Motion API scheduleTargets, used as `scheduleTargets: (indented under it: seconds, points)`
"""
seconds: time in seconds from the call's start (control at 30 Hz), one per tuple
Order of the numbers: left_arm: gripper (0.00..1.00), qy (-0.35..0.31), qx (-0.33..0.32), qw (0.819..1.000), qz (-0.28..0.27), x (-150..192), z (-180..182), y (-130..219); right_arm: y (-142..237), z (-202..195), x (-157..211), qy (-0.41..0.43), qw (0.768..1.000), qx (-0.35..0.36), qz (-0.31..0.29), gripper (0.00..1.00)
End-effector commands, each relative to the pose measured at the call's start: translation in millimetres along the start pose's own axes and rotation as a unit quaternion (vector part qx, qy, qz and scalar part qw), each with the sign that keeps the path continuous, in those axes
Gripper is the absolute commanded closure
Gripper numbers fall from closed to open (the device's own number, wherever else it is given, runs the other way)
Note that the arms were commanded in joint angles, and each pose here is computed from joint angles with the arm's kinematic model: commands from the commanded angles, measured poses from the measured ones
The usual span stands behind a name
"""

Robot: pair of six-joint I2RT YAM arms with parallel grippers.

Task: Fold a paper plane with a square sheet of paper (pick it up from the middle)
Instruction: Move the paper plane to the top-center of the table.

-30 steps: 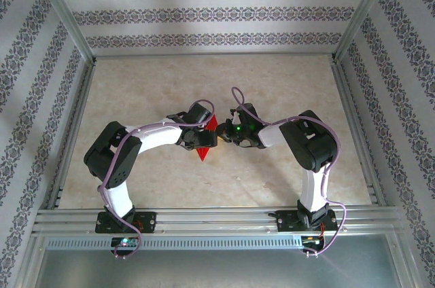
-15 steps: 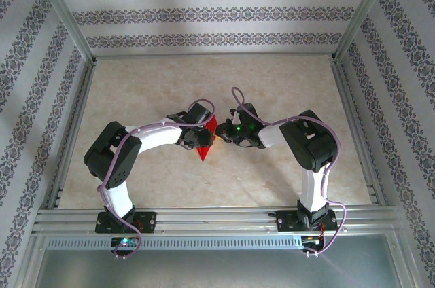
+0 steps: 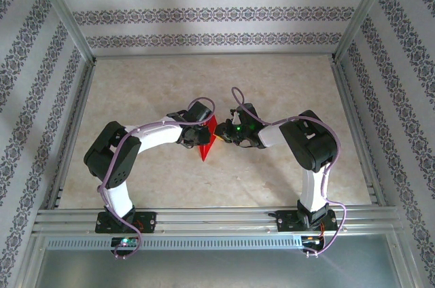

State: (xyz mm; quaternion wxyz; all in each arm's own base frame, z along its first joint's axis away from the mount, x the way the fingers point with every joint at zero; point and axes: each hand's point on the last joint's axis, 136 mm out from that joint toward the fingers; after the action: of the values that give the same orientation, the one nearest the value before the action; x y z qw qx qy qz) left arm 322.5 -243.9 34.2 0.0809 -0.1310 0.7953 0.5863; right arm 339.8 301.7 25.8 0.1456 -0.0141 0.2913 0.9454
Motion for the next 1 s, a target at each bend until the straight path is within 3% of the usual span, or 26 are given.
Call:
scheduleTargets:
  seconds: [0.0, 0.2, 0.3, 0.53, 0.97]
  points:
    - [0.87, -0.011, -0.02, 1.0, -0.001, -2.1, 2.0, 5.4, 7.3, 12.4, -4.2, 0.009, 1.0, -0.014, -0.005, 0.79]
    - [0.9, -0.021, -0.042, 0.999, -0.014, -7.0, 9.3, 22.4, 37.4, 18.0, -18.7, 0.035, 0.998, -0.006, -0.048, 0.6]
    - [0.9, -0.027, -0.061, 0.998, -0.013, -6.7, 15.8, 27.8, 54.3, 13.3, -25.0, 0.051, 0.996, 0.021, -0.069, 0.57]
    - [0.89, -0.031, -0.082, 0.996, -0.003, -6.0, 21.2, 20.6, 74.2, 2.3, -29.8, 0.07, 0.99, 0.07, -0.097, 0.56]
    - [0.84, -0.035, -0.092, 0.995, 0.026, -1.2, 21.9, 2.7, 77.7, -1.6, -29.9, 0.066, 0.99, 0.077, -0.102, 0.56]
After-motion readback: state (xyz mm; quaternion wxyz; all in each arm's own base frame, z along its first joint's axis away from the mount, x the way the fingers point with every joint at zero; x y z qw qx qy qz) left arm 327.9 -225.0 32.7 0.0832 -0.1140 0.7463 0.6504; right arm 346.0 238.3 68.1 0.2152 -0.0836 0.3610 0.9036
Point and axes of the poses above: each hand's point on the last joint's axis, 136 mm out from that joint toward the fingers, its own y axis back along the fingers, its own z axis along the line the jaws close on, x = y × z, and after that the axes turned 3 degrees about y, right-handed
